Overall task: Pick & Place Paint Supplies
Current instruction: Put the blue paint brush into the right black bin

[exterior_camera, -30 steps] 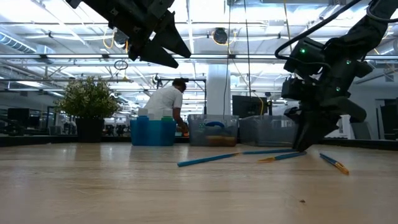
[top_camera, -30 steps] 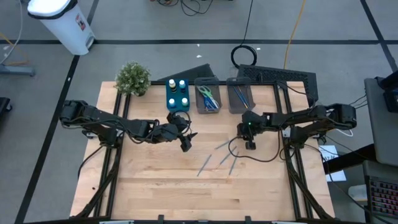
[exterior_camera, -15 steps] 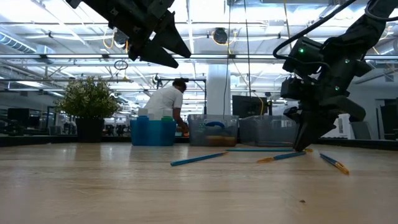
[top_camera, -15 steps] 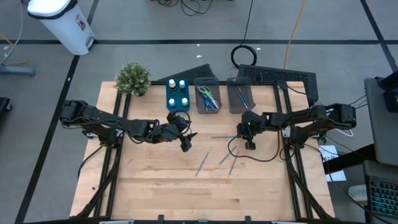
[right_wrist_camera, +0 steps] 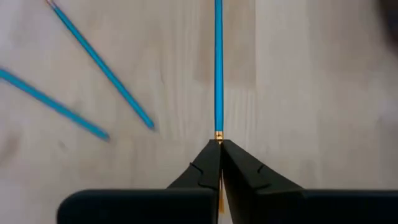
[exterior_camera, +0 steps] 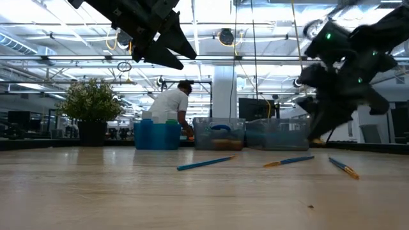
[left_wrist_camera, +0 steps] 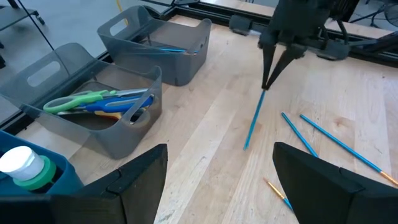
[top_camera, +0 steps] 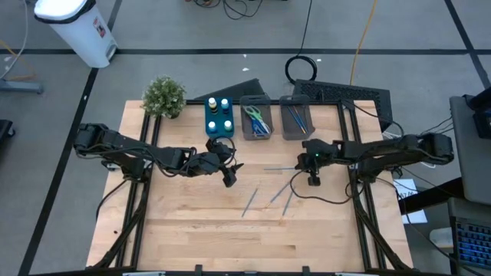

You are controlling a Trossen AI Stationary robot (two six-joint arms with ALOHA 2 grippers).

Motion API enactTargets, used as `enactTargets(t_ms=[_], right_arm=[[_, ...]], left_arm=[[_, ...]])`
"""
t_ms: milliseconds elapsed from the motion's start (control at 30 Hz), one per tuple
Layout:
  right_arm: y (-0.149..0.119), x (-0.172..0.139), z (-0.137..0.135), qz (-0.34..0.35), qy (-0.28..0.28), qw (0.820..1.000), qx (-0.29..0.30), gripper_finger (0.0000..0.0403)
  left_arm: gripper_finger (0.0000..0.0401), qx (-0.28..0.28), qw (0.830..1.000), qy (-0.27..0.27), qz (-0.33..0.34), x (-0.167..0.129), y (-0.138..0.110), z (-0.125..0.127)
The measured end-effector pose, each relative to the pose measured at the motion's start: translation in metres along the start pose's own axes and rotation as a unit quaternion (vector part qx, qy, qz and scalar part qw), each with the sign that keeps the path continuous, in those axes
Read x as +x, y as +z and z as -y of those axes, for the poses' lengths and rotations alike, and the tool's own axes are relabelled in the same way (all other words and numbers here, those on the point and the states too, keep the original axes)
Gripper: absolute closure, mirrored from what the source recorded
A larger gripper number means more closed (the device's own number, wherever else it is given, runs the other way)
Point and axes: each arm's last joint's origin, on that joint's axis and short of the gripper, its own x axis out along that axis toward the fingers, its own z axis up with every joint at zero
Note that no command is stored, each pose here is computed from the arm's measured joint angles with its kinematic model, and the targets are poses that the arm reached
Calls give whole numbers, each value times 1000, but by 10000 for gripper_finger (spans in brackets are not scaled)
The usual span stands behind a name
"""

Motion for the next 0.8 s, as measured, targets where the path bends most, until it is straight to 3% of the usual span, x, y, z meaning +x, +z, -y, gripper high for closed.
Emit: enactTargets(t_ms=[200, 400, 800], right_arm=[[10, -18, -3, 63, -14, 998, 25, 402], [16, -34, 1, 109, -85, 988, 73, 402], [27, -52, 31, 201, -241, 939, 143, 402]], left_arm=[[100, -1, 1000, 0, 1, 0, 0, 0], [100, -3, 1000, 0, 2, 0, 0, 0], [100, -15, 1000, 6, 10, 3, 4, -5]])
